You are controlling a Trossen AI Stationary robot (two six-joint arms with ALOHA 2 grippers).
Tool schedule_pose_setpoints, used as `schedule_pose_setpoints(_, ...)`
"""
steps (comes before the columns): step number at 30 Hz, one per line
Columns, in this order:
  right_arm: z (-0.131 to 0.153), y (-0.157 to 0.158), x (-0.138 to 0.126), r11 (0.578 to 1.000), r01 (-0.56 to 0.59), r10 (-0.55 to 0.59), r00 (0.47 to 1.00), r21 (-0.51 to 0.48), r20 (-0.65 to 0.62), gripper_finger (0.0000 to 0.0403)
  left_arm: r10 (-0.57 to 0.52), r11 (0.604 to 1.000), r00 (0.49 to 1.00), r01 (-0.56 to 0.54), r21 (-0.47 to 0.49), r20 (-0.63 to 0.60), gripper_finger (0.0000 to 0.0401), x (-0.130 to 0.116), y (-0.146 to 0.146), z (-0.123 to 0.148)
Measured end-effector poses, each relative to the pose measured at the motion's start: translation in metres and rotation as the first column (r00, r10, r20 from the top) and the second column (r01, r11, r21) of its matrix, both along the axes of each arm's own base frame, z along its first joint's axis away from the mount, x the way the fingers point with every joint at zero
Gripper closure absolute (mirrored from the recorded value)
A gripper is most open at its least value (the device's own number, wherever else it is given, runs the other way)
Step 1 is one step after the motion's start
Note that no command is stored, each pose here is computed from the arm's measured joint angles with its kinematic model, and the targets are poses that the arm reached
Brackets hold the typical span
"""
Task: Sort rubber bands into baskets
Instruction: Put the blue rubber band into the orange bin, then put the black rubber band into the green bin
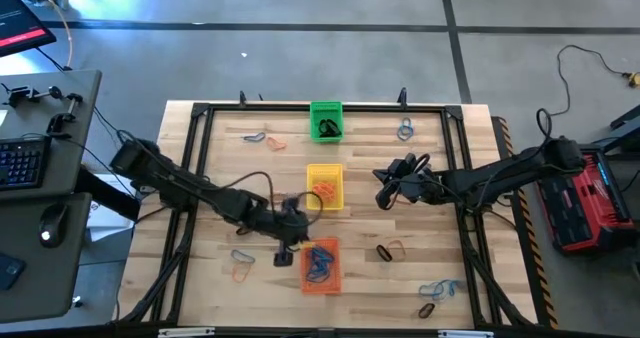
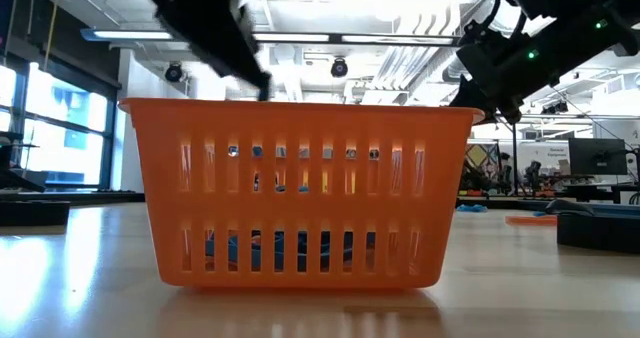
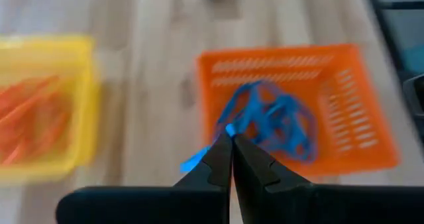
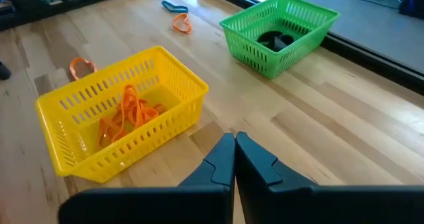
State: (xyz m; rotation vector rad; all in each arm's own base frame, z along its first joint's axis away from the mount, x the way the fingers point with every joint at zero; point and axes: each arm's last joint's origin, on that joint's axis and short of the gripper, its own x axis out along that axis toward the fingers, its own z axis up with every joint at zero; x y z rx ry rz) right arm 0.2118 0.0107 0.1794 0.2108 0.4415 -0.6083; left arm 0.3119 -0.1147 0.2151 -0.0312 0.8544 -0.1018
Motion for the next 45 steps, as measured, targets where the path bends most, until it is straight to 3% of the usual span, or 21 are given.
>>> schedule_pose_setpoints(7,0.0,0.0,0.0,1.0,-0.005,0.005,1.0,-0.007,-0.005,0.0403,-0.275,0.959,0.962,0.273,-0.081,-0.006,0.0401,0.032,-0.025,-0.023)
schedule_pose_setpoints(14,0.0,0.0,0.0,1.0,-0.007,0.007,1.0,-0.007,-0.005,0.0403,-0.395,0.913,0.915,0.381,-0.148,-0.08,0.0401,0.043,-0.033,-0.054)
schedule_pose_setpoints(22,0.0,0.0,0.0,1.0,-0.007,0.007,1.0,-0.007,-0.005,0.0403,-0.393,0.913,0.914,0.374,-0.163,-0.102,0.0378,0.046,-0.03,-0.064)
schedule_pose_setpoints(30,0.0,0.0,0.0,1.0,-0.01,0.01,1.0,-0.011,-0.008,0.0403,-0.365,0.928,0.928,0.358,-0.1,-0.068,0.0299,0.046,-0.029,-0.055)
schedule_pose_setpoints(34,0.0,0.0,0.0,1.0,-0.01,0.01,1.0,-0.012,-0.009,0.0403,-0.324,0.946,0.944,0.322,-0.044,-0.057,0.0261,0.044,-0.027,-0.037)
schedule_pose_setpoints(40,0.0,0.0,0.0,1.0,-0.012,0.012,1.0,-0.014,-0.011,0.0403,-0.223,0.967,0.971,0.232,0.105,-0.088,0.0227,0.016,-0.029,-0.002)
schedule_pose_setpoints(45,0.0,0.0,0.0,1.0,-0.02,0.019,1.0,-0.015,-0.015,0.0403,-0.091,0.984,0.984,0.113,0.137,-0.153,0.0219,-0.018,-0.03,0.012)
